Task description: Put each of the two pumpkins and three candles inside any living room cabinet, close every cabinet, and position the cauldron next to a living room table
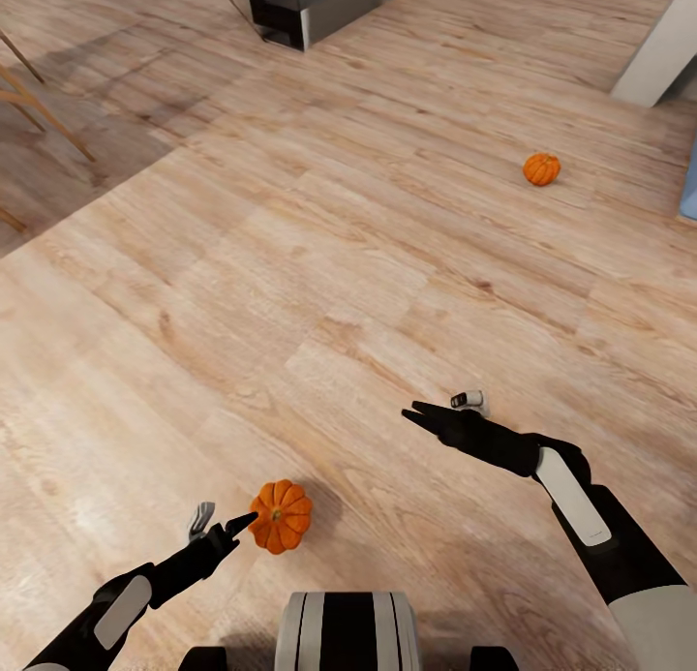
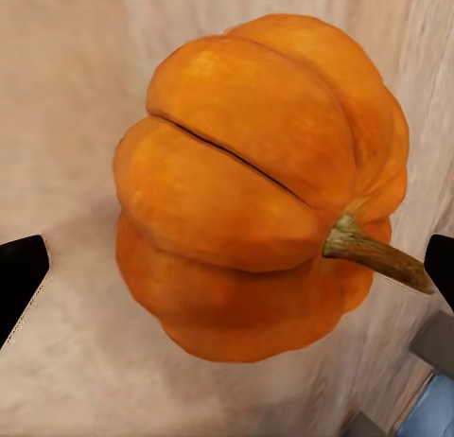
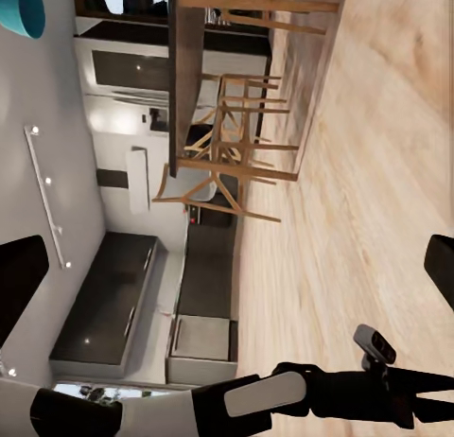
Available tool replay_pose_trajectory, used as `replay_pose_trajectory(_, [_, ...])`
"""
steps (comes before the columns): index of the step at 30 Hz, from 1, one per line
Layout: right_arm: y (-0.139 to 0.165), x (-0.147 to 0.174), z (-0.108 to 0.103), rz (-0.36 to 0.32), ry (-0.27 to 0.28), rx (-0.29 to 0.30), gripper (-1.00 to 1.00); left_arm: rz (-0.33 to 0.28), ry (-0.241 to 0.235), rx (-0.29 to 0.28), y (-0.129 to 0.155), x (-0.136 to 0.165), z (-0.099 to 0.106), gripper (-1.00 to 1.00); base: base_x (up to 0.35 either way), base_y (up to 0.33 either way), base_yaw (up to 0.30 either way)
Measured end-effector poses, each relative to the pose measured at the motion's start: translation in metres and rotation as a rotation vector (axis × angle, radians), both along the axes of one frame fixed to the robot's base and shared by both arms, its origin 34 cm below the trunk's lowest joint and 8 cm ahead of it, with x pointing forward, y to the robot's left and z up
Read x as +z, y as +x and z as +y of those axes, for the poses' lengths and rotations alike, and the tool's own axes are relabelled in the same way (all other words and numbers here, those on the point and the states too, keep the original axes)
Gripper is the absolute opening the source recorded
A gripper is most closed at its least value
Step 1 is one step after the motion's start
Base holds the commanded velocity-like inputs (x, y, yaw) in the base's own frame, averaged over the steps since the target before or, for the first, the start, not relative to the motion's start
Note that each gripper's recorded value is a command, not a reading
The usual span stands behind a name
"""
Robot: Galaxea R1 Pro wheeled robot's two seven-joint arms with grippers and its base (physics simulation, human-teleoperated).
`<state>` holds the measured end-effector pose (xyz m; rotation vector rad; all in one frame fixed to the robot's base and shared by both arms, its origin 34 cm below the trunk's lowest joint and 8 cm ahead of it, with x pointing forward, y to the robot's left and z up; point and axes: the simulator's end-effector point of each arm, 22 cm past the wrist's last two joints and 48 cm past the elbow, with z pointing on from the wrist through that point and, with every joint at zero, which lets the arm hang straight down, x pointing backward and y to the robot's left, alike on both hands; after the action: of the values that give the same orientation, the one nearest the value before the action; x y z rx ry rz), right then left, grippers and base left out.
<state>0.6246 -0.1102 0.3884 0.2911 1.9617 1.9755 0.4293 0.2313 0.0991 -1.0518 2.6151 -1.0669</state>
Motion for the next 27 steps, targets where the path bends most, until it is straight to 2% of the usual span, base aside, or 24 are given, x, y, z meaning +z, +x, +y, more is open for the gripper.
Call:
replay_pose_trajectory(6, [-0.003,-0.013,0.002,0.017,-0.009,0.010,1.00,0.030,0.004,0.001,-0.011,-0.010,-0.001,1.00,0.000,0.000,0.000])
replay_pose_trajectory(12, [-0.007,-0.042,0.001,0.072,-0.067,0.006,1.00,0.056,0.004,0.000,-0.021,-0.019,-0.002,1.00,0.000,0.000,0.000])
replay_pose_trajectory(16, [-0.007,-0.057,0.003,0.084,-0.131,0.010,1.00,0.072,0.003,-0.001,-0.028,-0.025,-0.003,1.00,0.000,0.000,0.000])
replay_pose_trajectory(18, [-0.002,-0.054,0.007,0.062,-0.173,0.014,1.00,0.081,-0.005,0.007,-0.031,-0.027,-0.004,1.00,0.000,0.000,0.000])
replay_pose_trajectory(20, [0.002,-0.050,0.012,0.040,-0.224,0.029,1.00,0.086,-0.015,0.012,-0.033,-0.028,-0.005,1.00,0.000,0.000,0.000])
replay_pose_trajectory(23, [-0.002,-0.056,0.017,0.059,-0.290,0.062,1.00,0.082,-0.030,0.014,-0.035,-0.029,-0.007,1.00,0.000,0.000,0.000])
replay_pose_trajectory(27, [-0.005,-0.059,0.019,0.074,-0.316,0.080,1.00,0.080,-0.036,0.017,-0.035,-0.029,-0.008,1.00,0.000,0.000,0.000])
